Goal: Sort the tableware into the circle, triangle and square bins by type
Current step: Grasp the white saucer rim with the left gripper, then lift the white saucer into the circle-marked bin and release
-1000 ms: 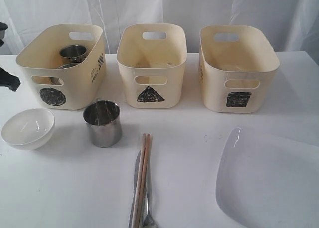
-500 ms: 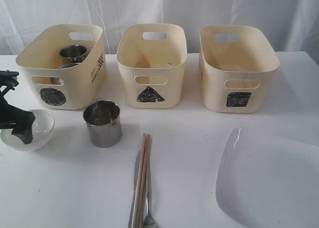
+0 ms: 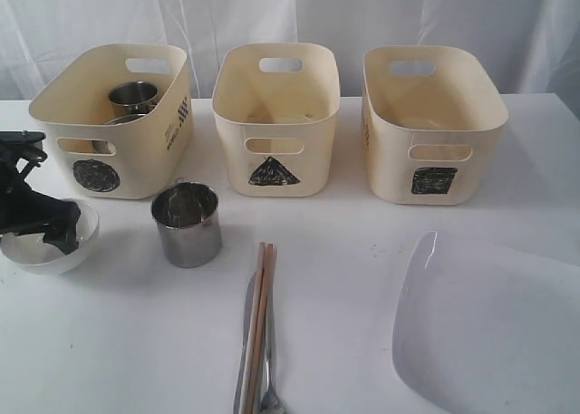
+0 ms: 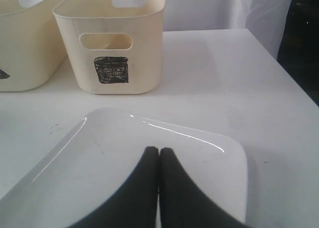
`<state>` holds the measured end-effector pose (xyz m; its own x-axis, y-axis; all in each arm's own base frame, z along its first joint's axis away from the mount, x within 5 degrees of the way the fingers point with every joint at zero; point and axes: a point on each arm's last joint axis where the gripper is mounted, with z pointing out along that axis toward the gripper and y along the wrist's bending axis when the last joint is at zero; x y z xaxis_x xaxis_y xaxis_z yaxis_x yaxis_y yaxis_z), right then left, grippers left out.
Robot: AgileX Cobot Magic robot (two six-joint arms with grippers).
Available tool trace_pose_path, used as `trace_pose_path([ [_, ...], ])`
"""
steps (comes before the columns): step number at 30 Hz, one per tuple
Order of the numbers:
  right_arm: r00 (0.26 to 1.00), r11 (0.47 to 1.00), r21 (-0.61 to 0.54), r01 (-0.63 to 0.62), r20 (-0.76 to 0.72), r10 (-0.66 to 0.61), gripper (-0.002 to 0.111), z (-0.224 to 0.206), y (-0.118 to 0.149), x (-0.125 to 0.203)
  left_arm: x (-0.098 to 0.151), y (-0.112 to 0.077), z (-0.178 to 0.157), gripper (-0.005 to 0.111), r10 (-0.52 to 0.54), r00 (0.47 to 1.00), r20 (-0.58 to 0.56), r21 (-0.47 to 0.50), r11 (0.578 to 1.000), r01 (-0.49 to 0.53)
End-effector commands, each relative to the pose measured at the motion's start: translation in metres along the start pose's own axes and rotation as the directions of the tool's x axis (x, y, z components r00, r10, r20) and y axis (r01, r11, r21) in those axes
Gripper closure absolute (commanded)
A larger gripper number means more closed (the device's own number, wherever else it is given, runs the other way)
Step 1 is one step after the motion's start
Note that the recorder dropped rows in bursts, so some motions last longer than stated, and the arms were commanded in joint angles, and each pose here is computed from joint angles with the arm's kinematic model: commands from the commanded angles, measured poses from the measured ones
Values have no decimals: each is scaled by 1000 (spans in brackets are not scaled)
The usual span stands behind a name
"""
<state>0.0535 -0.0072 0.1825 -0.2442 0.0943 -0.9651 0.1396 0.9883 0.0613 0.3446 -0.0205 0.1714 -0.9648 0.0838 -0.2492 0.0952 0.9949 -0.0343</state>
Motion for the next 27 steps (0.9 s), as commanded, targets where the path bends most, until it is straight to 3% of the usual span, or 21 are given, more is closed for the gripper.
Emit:
trace_pose_path([
  [1, 1000, 1000, 2, 4, 10, -4, 108, 0, 0, 0, 2, -2, 1, 7, -26, 1000, -8, 25, 999, 26],
  [9, 1000, 1000, 2, 4, 10, -4, 108, 0, 0, 0, 0, -2, 1, 10, -4, 1000, 17, 26, 1000, 4],
  [12, 1000, 1000, 2, 4, 10, -4, 108, 0, 0, 0, -1, -2, 1, 27, -34, 999, 20, 26, 999, 34],
  [19, 1000, 1000, 2, 4, 10, -4, 108, 0, 0, 0, -1, -2, 1, 103, -57, 998, 22, 27, 998, 56],
  [27, 1000, 1000, 2, 4, 10, -4, 108, 0, 0, 0, 17, -4, -13, 106, -2, 989, -146, 36, 999, 8],
])
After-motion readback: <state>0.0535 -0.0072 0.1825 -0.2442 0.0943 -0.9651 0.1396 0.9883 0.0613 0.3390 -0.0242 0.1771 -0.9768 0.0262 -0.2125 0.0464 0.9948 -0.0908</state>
